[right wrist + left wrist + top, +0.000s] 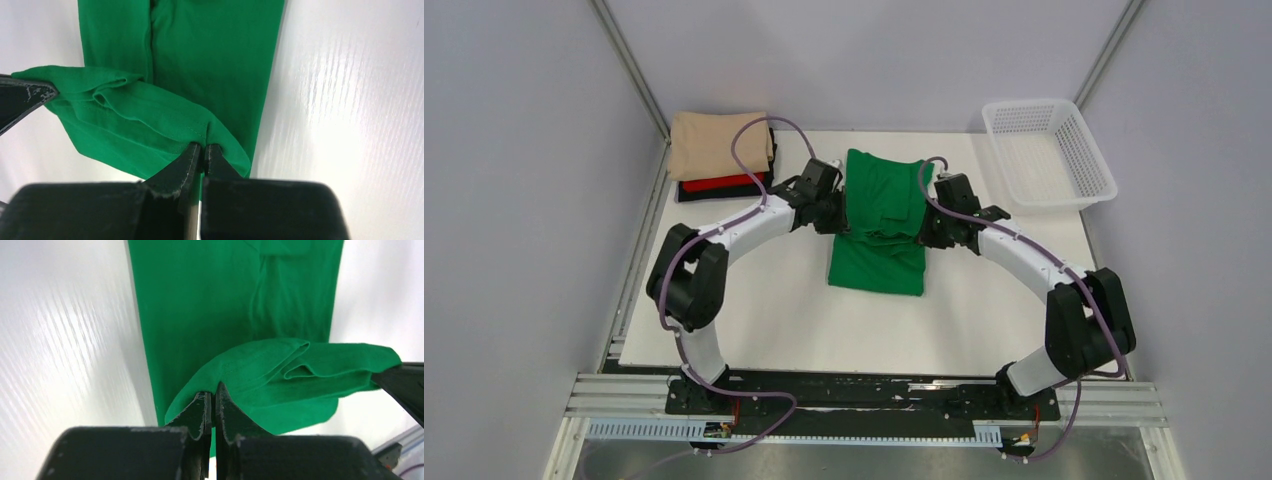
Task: Fold and stack the t-shirts
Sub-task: Fold the folded rectangular tshirt in 1/3 of the way
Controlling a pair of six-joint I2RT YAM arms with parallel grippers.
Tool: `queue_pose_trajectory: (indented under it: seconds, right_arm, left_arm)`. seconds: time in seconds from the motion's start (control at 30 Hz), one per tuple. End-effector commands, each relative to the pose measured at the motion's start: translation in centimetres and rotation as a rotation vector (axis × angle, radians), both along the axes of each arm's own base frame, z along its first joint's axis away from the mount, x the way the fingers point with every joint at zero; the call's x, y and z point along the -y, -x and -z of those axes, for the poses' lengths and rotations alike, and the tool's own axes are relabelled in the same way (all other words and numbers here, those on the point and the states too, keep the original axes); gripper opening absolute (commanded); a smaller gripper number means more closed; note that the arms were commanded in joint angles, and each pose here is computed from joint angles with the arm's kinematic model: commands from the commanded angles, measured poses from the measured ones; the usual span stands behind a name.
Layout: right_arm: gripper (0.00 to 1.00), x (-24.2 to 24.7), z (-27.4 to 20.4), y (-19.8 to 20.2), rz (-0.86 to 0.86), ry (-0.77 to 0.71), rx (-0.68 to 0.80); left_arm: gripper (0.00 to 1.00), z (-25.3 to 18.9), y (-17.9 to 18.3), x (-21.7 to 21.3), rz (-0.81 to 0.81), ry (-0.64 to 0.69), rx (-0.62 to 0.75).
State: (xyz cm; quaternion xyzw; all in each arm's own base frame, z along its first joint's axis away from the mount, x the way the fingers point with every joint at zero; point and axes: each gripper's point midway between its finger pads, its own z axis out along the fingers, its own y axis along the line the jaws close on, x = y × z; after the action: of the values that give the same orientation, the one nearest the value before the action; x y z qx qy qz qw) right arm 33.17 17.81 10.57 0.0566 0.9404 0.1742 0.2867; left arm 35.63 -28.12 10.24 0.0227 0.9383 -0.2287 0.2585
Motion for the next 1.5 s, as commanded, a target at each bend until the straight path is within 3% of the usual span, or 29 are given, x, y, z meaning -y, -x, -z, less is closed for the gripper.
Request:
queue_pose_trajectory:
  seconds: [0.0,0.6,0.67,0.73,0.77,0.8,0.87,0.9,0.97,1.07,1.13,1.23,1.47]
  right_arm:
    - [0.0,-0.3,-2.2,-3.3,-0.012,-0.038,0.085]
    - [0.05,1.0,2.4,-8.3,0.061,-0.028,0.003]
    - [0.09,1.1,2.4,-9.6,0.092,-0.047,0.007]
    - [0.11,1.2,1.8,-11.5,0.12,-0.073,0.027]
    - [0.14,1.4,1.5,-12.4,0.137,-0.082,0.035]
    - [0.22,1.5,0.9,-13.3,0.148,-0.094,0.048]
    - [0.46,1.9,-0.1,-14.4,0.164,-0.115,0.069]
    - [0.61,2.0,-0.6,-14.5,0.168,-0.124,0.077]
    - [0.77,2.0,-1.2,-14.2,0.163,-0.13,0.085]
    - [0.89,1.9,-1.0,-12.1,0.129,-0.143,0.066]
    - [0.96,1.7,-1.5,-10.2,0.086,-0.148,0.066]
    - [0.97,1.6,-0.8,-6.3,0.037,-0.167,0.029]
    - [0.87,0.4,1.3,3.9,-0.068,-0.273,-0.115]
  left_arm:
    - [0.01,-0.6,-2.7,0.5,0.043,0.003,0.041]
    - [0.13,3.3,-7.2,1.1,0.042,0.019,-0.015]
    - [0.25,3.2,-8.0,1.2,0.039,0.034,-0.013]
    - [0.48,2.5,-9.4,1.2,0.024,0.053,0.01]
    - [0.7,1.3,-10.7,1.1,0.01,0.07,0.039]
    - [0.92,1.2,-11.3,1.0,0.001,0.079,0.043]
    - [0.99,-0.7,-12.8,0.8,-0.006,0.122,0.066]
    - [0.99,-1.9,-13.3,0.8,0.004,0.151,0.079]
    - [1.0,-3.0,-13.2,0.6,0.009,0.164,0.098]
    - [1.0,-5.0,-11.9,-0.2,0.011,0.166,0.141]
    - [1.0,-4.1,-9.9,-1.7,0.0,0.118,0.12]
    - [1.0,-4.8,-7.3,-3.5,-0.007,0.085,0.137]
    - [1.0,-0.4,2.2,-5.1,0.037,0.109,-0.023]
